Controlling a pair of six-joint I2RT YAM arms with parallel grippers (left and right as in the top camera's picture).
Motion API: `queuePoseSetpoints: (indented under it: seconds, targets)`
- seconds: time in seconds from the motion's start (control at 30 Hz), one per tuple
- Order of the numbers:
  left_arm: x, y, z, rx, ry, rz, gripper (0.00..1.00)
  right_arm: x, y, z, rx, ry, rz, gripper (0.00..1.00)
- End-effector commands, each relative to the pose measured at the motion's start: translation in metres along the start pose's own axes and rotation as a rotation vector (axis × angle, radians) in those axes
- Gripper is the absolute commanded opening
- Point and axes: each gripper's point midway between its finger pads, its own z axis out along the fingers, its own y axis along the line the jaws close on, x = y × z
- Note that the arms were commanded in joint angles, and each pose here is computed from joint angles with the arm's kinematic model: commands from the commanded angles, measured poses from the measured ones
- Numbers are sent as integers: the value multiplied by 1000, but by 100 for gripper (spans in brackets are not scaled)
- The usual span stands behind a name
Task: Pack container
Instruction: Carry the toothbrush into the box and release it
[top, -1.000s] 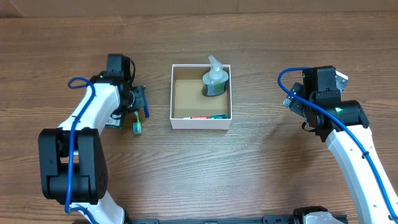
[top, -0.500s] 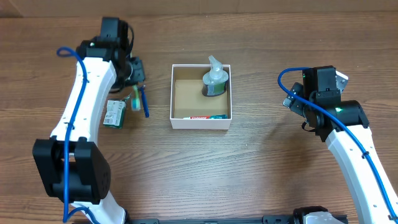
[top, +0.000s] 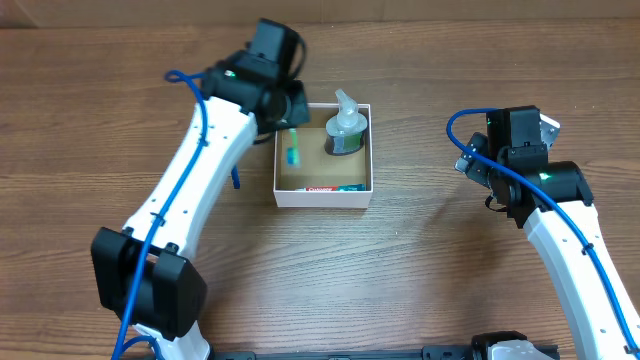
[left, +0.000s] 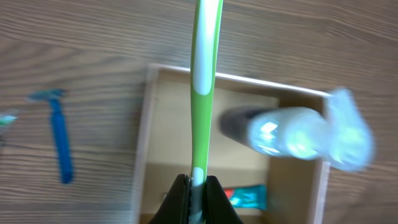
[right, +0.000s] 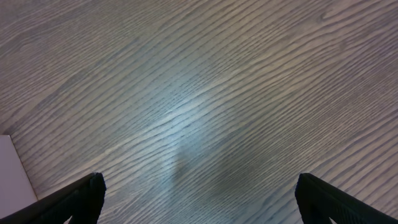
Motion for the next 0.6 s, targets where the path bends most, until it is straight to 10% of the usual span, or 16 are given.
queuePoseSetpoints:
  seconds: [0.0,0.47,0.53,0.57]
  targets:
    - [7,-26,-1,41,-2,-93,5,-7,1,-6,-10,-26,14,100]
    - [40,-34,51,10,147,-153,5,-7,1,-6,-10,-26,14,100]
    - [43,-37,59,25,171,-155,13,-7,1,-6,-10,-26,14,100]
    - [44,-40,60,40,178,-156,34,-7,1,-6,-10,-26,14,100]
